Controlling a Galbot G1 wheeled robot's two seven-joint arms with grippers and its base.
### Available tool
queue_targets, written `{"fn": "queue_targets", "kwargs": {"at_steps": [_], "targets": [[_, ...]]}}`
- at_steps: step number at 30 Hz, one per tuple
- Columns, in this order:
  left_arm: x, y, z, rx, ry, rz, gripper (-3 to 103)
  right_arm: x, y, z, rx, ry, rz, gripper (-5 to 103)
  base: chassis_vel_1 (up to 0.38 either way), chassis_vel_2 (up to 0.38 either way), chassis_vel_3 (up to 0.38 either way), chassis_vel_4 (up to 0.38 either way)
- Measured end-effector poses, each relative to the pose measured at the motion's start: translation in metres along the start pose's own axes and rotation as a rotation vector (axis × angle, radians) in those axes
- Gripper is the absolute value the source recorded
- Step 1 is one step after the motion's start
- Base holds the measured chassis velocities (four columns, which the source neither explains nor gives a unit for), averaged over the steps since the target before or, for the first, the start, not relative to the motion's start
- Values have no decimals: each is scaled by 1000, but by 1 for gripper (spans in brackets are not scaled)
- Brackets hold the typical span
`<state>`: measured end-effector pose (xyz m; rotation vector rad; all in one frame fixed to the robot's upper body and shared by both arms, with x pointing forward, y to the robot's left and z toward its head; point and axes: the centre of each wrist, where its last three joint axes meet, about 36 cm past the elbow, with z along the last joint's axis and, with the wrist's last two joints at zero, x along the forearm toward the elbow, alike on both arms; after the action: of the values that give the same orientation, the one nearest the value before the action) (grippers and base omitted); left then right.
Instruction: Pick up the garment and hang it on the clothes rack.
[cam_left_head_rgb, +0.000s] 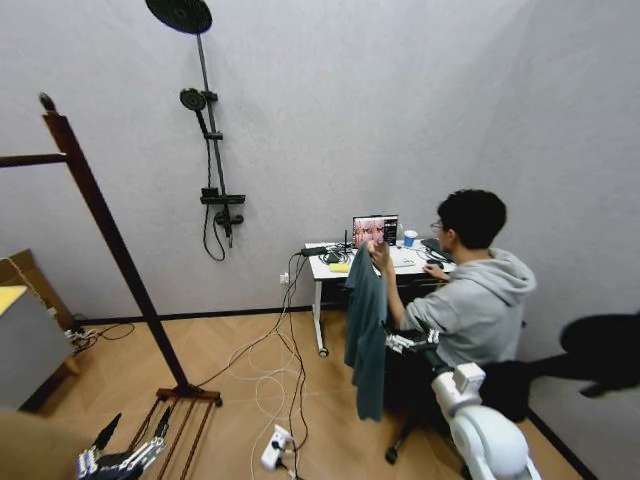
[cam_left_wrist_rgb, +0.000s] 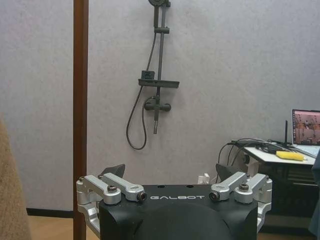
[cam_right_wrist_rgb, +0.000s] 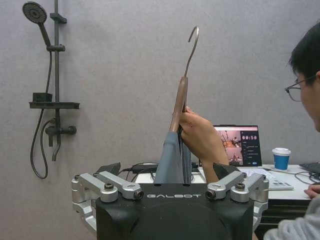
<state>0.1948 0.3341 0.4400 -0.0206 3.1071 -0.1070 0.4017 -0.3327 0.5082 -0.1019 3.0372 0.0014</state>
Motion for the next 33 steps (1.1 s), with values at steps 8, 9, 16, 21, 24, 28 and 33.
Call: {"fn": "queue_targets", "kwargs": {"at_steps": [8, 9, 16, 21, 24, 28, 33], "targets": [[0, 0, 0, 0, 0, 0, 100, -52, -22, -7, 2, -3, -8, 100, 19, -45, -31, 27], [0, 0, 0, 0, 0, 0, 100, -56, -22, -8, 1, 0, -9, 100, 49, -50, -56, 56], [0, 0, 0, 0, 0, 0, 100, -83, -18, -11, -33, 40, -24, 100, 7, -7, -5, 3], [0, 0, 0, 0, 0, 0, 100, -95, -15, -13, -45, 61, -5, 94, 0, 0, 0, 0], [0, 0, 0, 0, 0, 0, 100, -98, -14, -13, -46, 58, -4, 83, 0, 0, 0, 0], [0, 0, 0, 0, 0, 0, 100, -99, -13, -12, -45, 59, -6, 66, 0, 0, 0, 0], [0, 0, 0, 0, 0, 0, 100, -98, -15, -13, -34, 61, -5, 45, 0, 0, 0, 0]]}}
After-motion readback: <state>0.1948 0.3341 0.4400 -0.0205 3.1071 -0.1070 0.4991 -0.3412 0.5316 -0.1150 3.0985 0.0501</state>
